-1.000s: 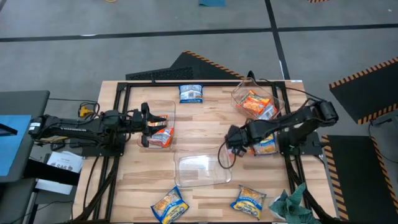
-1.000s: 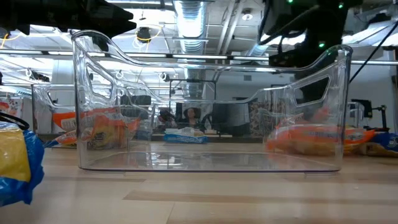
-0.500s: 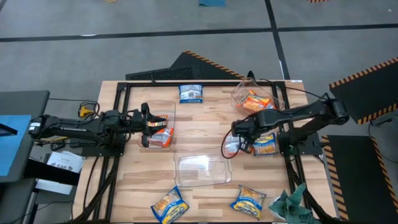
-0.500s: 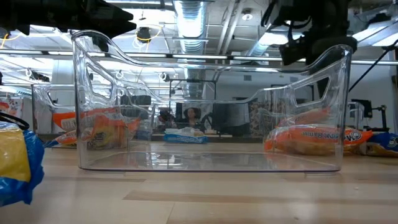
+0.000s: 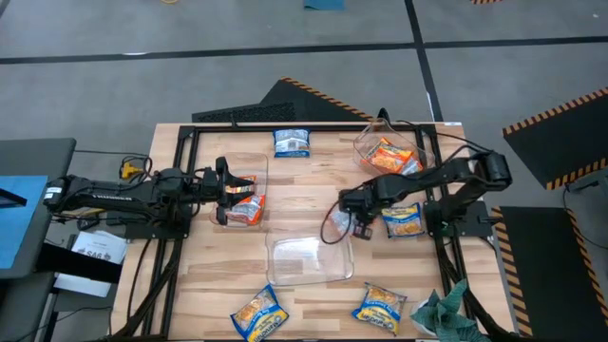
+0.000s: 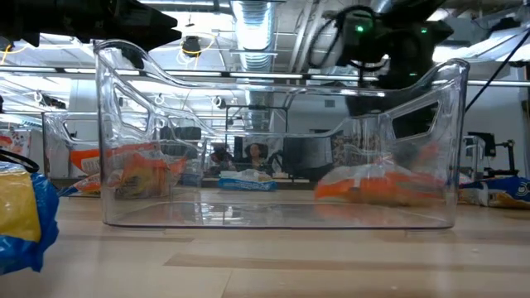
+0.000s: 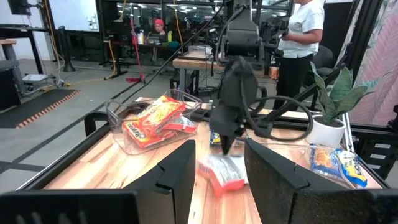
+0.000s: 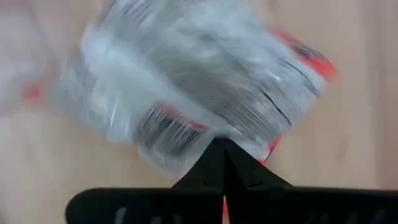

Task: Sort Maruchan noodles
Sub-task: Put the orange noodle pack into the middle transparent bin

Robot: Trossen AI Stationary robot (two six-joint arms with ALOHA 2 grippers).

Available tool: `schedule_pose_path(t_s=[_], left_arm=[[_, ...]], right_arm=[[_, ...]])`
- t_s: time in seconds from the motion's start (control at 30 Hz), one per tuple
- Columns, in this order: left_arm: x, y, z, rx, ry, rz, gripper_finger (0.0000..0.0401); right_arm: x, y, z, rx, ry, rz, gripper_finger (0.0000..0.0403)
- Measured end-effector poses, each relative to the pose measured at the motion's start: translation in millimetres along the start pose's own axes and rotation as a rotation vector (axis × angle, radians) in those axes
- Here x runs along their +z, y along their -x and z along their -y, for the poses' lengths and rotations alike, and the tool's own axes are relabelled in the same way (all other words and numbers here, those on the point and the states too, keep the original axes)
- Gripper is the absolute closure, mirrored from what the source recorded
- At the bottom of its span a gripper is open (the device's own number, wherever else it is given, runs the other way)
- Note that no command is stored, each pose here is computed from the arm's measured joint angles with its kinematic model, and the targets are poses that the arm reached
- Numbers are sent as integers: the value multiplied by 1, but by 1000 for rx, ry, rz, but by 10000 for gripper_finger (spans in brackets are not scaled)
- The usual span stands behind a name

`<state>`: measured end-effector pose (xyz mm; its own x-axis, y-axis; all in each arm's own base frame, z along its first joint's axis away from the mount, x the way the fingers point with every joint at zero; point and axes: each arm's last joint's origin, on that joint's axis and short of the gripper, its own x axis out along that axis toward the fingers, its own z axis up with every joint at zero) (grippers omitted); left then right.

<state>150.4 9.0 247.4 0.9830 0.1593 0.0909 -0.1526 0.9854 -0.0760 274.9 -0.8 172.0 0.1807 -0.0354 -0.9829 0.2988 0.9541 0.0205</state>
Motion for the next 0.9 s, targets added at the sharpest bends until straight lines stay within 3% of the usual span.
schedule_pose_path(t_s=[0.27, 0.53, 0.63, 0.77, 0.9], left_arm=[[-1, 0, 0, 0, -1, -5, 275], [-1, 0, 0, 1, -18, -15, 275], [-2, 0, 0, 5, -21, -18, 275], [-2, 0, -1, 21, -21, -19, 275], [-2, 0, -1, 22, -20, -19, 275]], right_arm=[[39, 5, 26, 2, -4, 335, 386], [53, 35, 47, -5, -68, 484, 382], [49, 51, 43, 83, -73, 449, 382], [34, 54, 38, 271, -84, 259, 386], [23, 40, 31, 266, -75, 78, 388]])
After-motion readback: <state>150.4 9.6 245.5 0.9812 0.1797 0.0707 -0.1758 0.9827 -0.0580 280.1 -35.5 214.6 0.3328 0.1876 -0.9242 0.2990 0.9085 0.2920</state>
